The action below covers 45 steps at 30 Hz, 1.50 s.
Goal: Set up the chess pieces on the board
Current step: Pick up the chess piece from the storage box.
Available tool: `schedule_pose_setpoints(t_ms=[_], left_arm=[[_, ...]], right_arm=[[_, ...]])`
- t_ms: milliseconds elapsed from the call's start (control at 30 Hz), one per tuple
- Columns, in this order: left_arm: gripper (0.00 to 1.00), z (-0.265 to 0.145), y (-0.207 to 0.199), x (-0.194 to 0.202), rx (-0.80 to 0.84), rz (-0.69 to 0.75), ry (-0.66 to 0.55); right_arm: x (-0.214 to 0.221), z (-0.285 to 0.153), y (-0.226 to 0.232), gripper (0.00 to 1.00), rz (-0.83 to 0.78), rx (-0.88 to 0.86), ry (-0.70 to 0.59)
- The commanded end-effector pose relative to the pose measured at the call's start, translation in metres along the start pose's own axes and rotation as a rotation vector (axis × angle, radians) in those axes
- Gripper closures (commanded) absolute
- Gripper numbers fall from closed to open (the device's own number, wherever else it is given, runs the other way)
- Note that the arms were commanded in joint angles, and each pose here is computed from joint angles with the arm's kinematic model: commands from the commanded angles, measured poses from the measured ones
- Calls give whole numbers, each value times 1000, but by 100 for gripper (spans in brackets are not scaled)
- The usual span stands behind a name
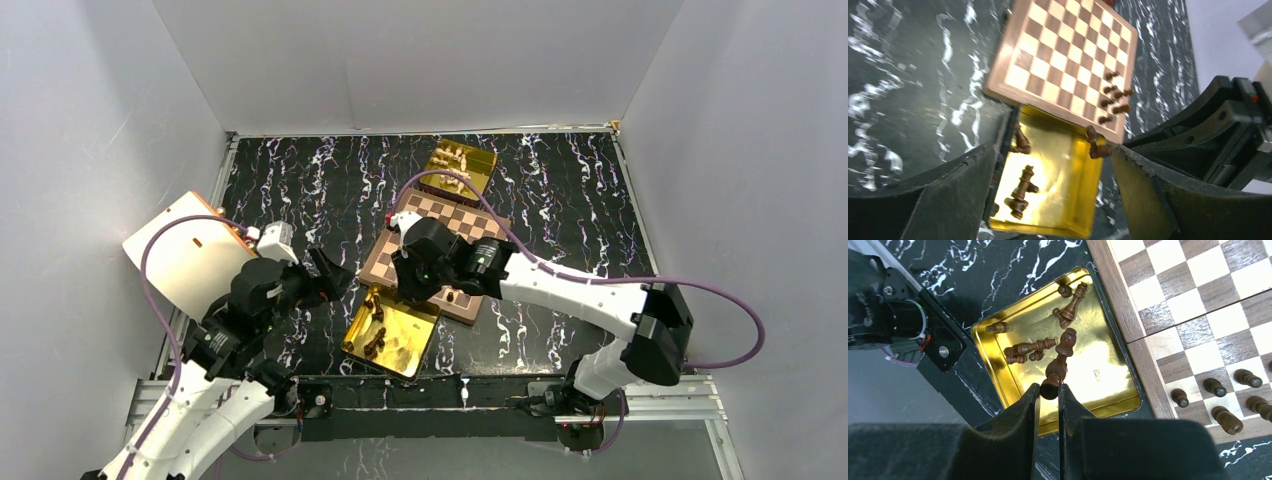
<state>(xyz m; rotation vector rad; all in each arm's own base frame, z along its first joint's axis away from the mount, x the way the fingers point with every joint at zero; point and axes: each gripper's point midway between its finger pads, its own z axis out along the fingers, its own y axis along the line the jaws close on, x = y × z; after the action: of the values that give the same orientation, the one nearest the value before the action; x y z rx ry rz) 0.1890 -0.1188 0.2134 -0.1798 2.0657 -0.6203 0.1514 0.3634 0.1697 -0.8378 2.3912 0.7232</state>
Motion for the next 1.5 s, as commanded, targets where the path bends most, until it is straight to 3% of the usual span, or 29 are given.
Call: schedule_pose_setpoints(t_ms=[0,333,500,1033,1467], left_arm=[[19,0,-45,9,162,-188,125],[31,25,-64,23,167,-330,257],[34,35,-66,36,160,-334,327],[40,45,-73,67,233,-407,443],[41,35,-75,68,256,-409,450]], right_arm=[[-32,-21,19,84,-64,-105,-167],[-54,-48,42,85,-141,-238,-311],[-58,-55,45,85,-147,-262,-347],[-44,-35,51,85,-154,-292,-263],[-37,-30,49,84,-91,-294,-238]])
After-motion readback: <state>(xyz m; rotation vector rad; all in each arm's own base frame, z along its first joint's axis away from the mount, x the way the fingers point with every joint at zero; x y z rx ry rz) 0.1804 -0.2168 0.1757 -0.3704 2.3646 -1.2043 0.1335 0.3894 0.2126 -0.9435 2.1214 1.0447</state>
